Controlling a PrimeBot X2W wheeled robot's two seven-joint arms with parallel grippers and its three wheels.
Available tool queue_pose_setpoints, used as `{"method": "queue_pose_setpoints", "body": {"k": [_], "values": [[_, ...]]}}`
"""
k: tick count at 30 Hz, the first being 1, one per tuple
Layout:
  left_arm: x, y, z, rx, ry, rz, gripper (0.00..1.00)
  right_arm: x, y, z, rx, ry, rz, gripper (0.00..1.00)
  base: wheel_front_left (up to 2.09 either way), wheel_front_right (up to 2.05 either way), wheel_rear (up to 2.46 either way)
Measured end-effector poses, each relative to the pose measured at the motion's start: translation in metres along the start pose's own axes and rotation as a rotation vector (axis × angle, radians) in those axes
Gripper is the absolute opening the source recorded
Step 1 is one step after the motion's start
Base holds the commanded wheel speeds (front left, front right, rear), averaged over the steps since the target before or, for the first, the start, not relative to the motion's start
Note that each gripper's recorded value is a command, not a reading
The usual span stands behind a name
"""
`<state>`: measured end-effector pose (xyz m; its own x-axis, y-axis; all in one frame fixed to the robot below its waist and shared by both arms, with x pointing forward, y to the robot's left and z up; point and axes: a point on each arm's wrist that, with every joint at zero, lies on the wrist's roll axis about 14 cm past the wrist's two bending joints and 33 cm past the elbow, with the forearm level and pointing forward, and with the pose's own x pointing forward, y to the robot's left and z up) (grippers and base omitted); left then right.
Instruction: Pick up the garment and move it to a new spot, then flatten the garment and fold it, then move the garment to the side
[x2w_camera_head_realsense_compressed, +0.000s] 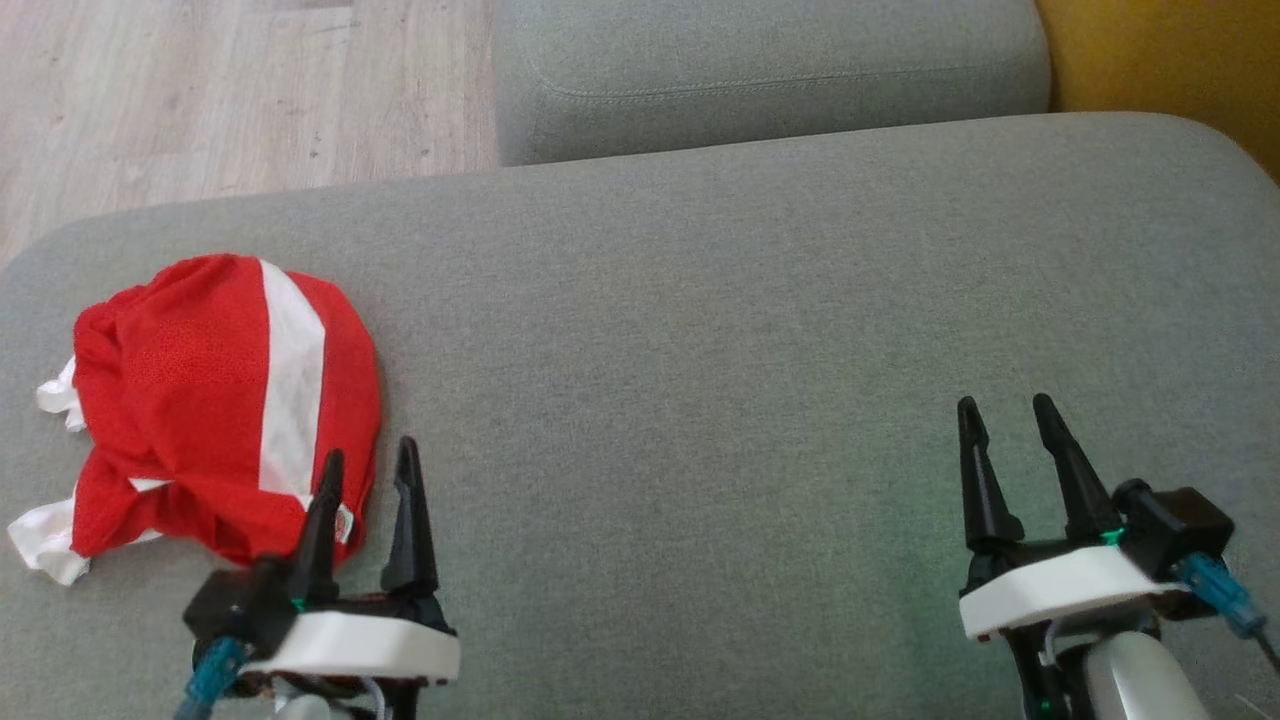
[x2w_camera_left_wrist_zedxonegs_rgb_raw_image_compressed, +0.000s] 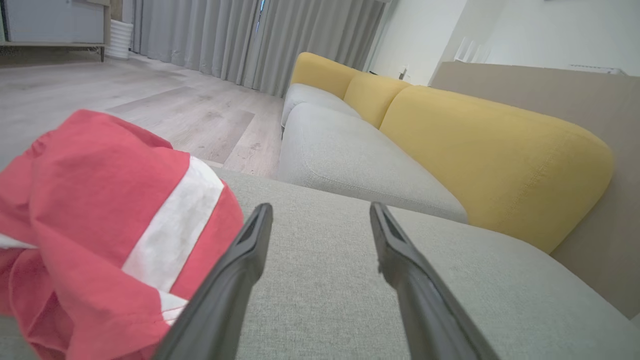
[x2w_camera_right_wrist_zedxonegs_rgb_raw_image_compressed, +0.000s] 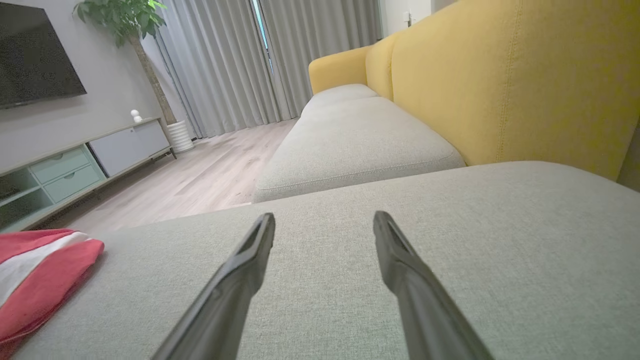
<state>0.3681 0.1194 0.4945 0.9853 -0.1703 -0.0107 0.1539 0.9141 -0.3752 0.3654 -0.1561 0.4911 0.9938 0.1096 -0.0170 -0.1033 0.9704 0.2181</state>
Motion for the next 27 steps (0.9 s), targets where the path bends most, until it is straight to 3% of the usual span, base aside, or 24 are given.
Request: {"method": "queue_pose_setpoints", "body": {"k": [10, 17, 20, 27], "values": [[0.000, -0.013, -0.002, 0.133, -0.009, -0.053, 1.00, -0.001, 0.008, 0.002, -0.144, -0.015, 0.036, 1.00, 0.00, 0.00, 0.00], [-0.001, -0.026, -0.008, 0.287, -0.009, -0.109, 1.00, 0.000, 0.020, 0.007, -0.253, -0.044, 0.084, 1.00, 0.00, 0.00, 0.00], [0.000, -0.030, -0.003, 0.264, -0.029, -0.113, 1.00, 0.000, 0.024, 0.011, -0.252, -0.062, 0.095, 1.00, 0.00, 0.00, 0.00], [0.002, -0.013, 0.025, 0.124, -0.124, -0.068, 1.00, 0.001, 0.015, 0.024, -0.062, -0.122, 0.051, 1.00, 0.00, 0.00, 0.00]]}}
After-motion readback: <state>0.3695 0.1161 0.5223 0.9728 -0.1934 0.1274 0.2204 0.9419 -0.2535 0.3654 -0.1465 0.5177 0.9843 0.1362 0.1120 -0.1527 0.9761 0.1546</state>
